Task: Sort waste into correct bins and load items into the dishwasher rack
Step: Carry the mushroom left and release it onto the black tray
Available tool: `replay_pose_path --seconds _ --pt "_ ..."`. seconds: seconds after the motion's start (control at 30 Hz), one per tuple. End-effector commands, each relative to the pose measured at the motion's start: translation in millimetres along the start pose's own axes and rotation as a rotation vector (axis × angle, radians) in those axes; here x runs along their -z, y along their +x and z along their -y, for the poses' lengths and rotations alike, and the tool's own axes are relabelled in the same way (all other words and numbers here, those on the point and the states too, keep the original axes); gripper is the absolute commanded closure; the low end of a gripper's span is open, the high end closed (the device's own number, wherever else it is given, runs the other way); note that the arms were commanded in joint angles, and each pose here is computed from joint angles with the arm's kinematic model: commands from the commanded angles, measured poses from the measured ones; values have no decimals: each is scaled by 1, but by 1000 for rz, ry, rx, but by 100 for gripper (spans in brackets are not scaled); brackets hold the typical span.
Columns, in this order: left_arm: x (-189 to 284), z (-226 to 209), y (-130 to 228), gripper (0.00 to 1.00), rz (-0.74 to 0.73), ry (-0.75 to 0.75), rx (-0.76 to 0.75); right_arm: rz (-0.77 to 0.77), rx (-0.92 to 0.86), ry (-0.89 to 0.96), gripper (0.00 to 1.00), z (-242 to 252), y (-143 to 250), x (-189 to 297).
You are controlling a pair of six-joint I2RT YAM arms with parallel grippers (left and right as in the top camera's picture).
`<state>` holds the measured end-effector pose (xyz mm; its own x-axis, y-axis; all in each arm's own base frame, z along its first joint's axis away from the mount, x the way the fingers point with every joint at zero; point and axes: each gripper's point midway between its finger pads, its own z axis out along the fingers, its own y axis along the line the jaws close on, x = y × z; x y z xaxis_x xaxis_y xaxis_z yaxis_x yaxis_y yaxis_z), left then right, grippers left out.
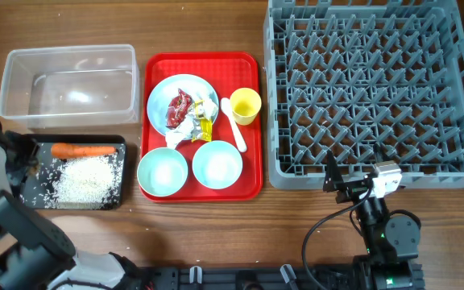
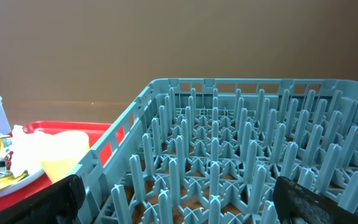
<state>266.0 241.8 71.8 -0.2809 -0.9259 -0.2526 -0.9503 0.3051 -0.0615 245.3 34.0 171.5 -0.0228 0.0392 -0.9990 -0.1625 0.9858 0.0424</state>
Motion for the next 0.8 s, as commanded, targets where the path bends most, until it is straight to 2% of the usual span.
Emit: replay_pose_path --seconds 0.0,0.07,0.2,0.27,0.53,0.67,0.77 --pt "-13 -8 4 57 -23 -38 17 1 -14 7 0 1 0 0" --pt "-16 -8 4 57 -30 -42 16 1 -14 7 0 1 0 0" --pt "-18 -7 3 42 -25 -39 17 1 -14 7 0 1 0 0" --pt "-18 -7 3 37 -24 -39 18 1 -14 7 0 1 0 0" --pt "-6 -2 4 34 -30 1 20 1 -14 7 0 1 0 0" --pt "25 17 2 32 -23 119 21 1 -14 7 0 1 0 0" --pt "68 54 17 29 -51 339 -6 1 -14 7 0 1 0 0"
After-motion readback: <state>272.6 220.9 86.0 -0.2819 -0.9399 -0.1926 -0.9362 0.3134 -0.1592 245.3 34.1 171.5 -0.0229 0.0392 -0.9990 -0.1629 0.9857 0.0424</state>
